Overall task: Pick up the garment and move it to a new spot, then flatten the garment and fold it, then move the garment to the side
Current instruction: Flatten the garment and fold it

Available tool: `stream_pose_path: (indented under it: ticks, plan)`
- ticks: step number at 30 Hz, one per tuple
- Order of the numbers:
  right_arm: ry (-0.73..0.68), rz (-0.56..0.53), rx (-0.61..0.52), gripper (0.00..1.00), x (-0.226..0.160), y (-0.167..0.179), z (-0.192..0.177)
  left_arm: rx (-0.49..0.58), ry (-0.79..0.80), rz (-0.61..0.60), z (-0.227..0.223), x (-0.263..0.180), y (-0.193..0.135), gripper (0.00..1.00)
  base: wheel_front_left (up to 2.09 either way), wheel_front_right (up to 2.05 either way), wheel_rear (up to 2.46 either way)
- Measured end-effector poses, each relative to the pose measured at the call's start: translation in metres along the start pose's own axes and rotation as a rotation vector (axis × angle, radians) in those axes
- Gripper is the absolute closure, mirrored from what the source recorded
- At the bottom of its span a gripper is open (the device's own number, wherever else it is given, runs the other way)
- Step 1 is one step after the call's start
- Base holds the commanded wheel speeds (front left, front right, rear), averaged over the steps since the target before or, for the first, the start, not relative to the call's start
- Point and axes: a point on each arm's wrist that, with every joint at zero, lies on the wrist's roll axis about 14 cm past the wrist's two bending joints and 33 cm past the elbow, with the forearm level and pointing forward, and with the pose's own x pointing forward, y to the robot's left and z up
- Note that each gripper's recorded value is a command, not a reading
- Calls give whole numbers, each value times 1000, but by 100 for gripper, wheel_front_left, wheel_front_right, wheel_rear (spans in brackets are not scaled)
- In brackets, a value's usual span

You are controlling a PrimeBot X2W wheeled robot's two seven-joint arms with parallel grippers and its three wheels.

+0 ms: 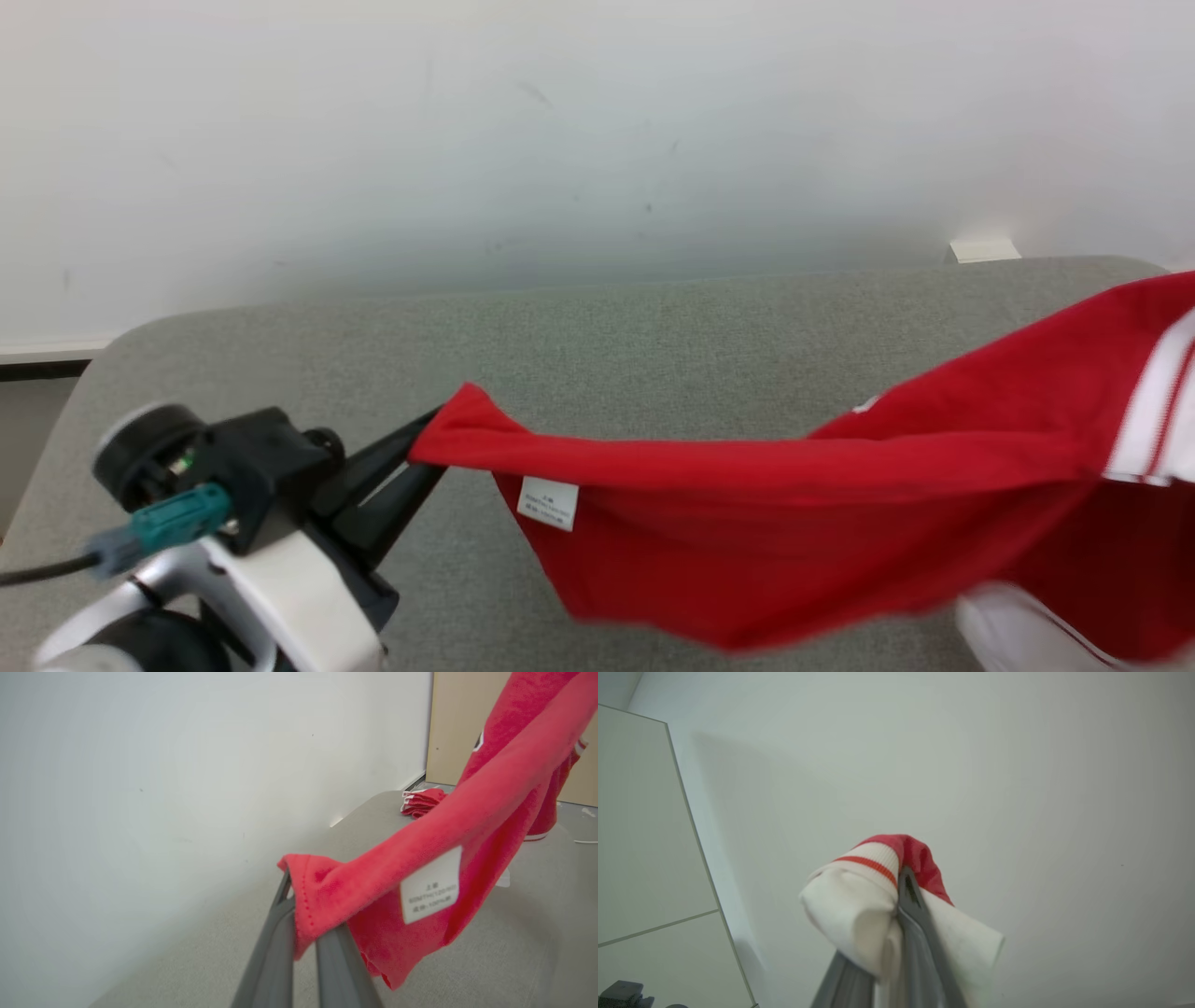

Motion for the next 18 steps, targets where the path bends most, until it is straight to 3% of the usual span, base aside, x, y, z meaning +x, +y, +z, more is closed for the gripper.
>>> stream_pose_path:
  ticks: [4,9,12,18]
  plan:
    - [-75,53,-5,100,4,16,30,93,-77,-36,47,-10,-6,100,0,0,0]
    - [-73,50,-18,100,21,9,37,161,-83,-56,72,-1,2,100,0,0,0]
    - [-3,27,-8,100,46,-6,19,137,-19,-73,62,20,15,100,0,0,0]
    - [155,-20,104,100,119,-54,-40,90,105,20,26,78,79,100,0,0,0]
